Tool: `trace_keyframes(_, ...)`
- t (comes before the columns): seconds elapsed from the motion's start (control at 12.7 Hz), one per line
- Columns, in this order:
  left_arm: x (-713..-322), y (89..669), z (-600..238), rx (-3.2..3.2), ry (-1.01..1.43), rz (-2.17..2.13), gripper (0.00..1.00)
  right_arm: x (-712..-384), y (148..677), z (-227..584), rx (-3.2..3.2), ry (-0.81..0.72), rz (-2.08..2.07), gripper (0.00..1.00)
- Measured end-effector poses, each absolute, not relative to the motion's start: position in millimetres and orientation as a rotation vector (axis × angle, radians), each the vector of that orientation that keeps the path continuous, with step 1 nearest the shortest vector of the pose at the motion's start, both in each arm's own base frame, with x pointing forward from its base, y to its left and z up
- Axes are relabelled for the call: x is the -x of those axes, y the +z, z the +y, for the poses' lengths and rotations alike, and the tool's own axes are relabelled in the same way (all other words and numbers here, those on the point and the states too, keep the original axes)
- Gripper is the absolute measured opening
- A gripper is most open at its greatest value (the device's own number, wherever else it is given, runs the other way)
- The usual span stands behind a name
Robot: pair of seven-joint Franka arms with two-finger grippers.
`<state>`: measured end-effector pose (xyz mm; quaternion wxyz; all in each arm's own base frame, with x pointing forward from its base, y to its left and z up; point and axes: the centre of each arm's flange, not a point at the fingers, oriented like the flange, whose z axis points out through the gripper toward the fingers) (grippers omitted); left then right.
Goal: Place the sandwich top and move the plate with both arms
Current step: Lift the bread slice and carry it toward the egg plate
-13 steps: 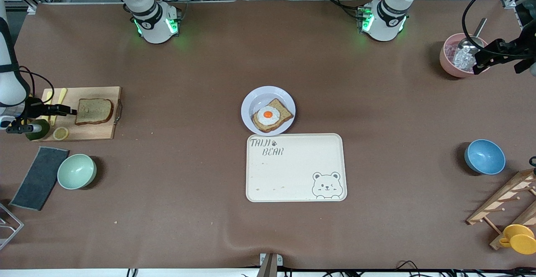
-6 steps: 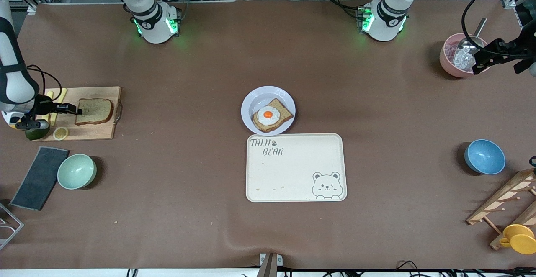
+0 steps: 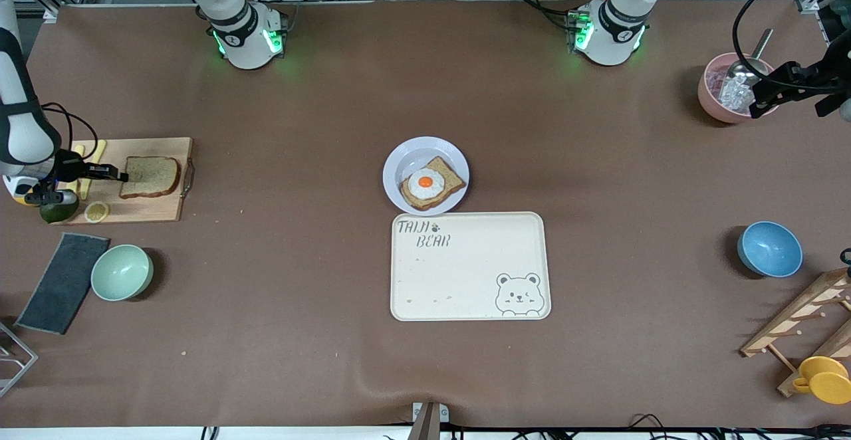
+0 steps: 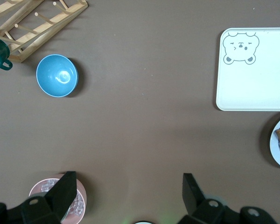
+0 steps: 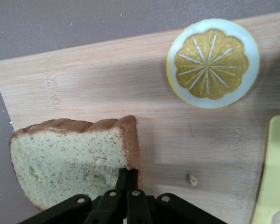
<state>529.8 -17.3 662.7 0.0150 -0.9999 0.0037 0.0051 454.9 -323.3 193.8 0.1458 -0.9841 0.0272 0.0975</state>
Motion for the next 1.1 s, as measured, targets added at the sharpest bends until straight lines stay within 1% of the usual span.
trace_keyframes(0.24, -530, 663, -18, 3.114, 0.016, 0.013, 1.0, -467, 207, -308, 2.774, 0.34, 0.018, 0.02)
trace_keyframes(0.55, -529, 663, -24, 3.137, 0.016, 0.028, 1.0, -504, 259, -275, 2.676, 0.428, -0.087, 0.02)
trace_keyframes(0.87, -529, 663, -26, 3.137, 0.016, 0.031, 1.0, -525, 282, -227, 2.527, 0.489, -0.04, 0.02)
trace_keyframes(1.1, -529, 664, -26, 3.137, 0.016, 0.031, 1.0, -548, 295, -170, 2.46, 0.531, -0.001, 0.02)
